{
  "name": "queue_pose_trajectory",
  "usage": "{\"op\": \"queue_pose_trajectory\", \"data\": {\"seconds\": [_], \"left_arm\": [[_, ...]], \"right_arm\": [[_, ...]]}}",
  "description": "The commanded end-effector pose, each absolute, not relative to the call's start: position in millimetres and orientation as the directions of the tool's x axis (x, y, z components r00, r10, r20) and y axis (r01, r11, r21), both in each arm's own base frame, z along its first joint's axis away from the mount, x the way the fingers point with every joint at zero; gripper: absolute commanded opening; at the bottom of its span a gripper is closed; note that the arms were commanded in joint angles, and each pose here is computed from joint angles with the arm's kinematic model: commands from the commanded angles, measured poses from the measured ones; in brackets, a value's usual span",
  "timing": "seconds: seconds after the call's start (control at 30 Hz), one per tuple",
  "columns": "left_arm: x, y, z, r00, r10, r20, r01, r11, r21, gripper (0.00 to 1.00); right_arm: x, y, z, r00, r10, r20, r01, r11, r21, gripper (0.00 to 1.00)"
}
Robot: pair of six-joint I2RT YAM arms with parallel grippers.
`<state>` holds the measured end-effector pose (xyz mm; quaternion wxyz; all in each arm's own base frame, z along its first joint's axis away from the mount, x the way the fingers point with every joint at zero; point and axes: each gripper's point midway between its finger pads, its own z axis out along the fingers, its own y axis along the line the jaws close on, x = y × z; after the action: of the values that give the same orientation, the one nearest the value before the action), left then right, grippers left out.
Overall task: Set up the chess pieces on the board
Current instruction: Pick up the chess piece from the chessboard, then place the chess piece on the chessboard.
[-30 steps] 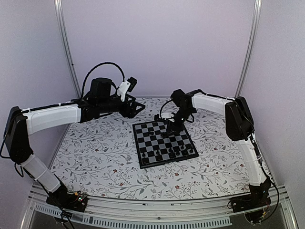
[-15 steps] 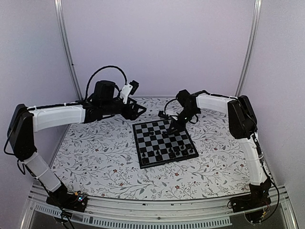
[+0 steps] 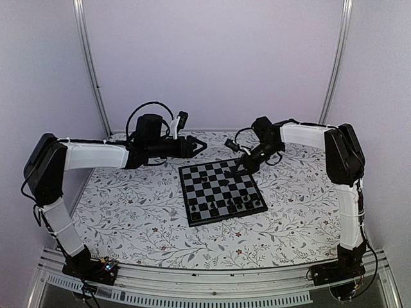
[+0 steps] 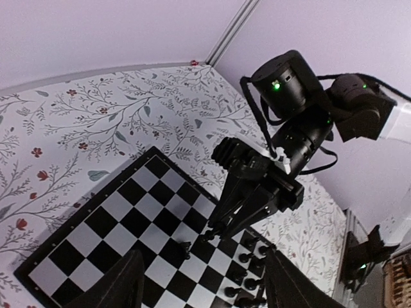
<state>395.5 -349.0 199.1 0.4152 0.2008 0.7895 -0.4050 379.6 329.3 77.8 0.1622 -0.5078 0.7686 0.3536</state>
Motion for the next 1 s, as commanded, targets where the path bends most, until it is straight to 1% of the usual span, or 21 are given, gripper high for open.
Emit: {"op": "queue_pose_trajectory", "data": {"seconds": [0.0, 0.2, 0.37, 0.5, 0.63, 0.77, 0.97], "left_arm": [[387.0, -371.0, 205.6, -0.672, -0.159, -0.723, 0.600, 0.456, -0.657, 0.66], [377.0, -399.9, 181.6, -0.733, -0.145, -0.665, 0.555, 0.438, -0.707, 0.64], [370.4, -412.5, 171.0, -0.772, -0.151, -0.618, 0.528, 0.388, -0.755, 0.57], [363.8, -421.8, 160.4, -0.809, -0.142, -0.570, 0.498, 0.348, -0.794, 0.57], [359.3, -428.9, 154.7, -0.828, -0.134, -0.545, 0.485, 0.320, -0.814, 0.56], [356.9, -437.2, 154.6, -0.828, -0.124, -0.547, 0.496, 0.291, -0.818, 0.51], [353.7, -445.4, 153.2, -0.842, -0.116, -0.527, 0.491, 0.240, -0.838, 0.38]], "right_arm": [[369.7, 342.5, 119.5, -0.425, -0.585, -0.691, -0.897, 0.169, 0.409, 0.12], [358.9, 345.0, 134.9, -0.431, -0.550, -0.715, -0.889, 0.125, 0.440, 0.13], [353.6, 345.1, 145.6, -0.428, -0.534, -0.729, -0.890, 0.107, 0.443, 0.13], [351.1, 345.0, 151.4, -0.423, -0.526, -0.738, -0.892, 0.097, 0.442, 0.13], [348.6, 344.7, 152.4, -0.426, -0.522, -0.739, -0.889, 0.088, 0.450, 0.13], [348.3, 343.8, 150.0, -0.430, -0.529, -0.732, -0.887, 0.094, 0.452, 0.13], [348.6, 343.2, 148.3, -0.430, -0.533, -0.729, -0.887, 0.099, 0.451, 0.13]]}}
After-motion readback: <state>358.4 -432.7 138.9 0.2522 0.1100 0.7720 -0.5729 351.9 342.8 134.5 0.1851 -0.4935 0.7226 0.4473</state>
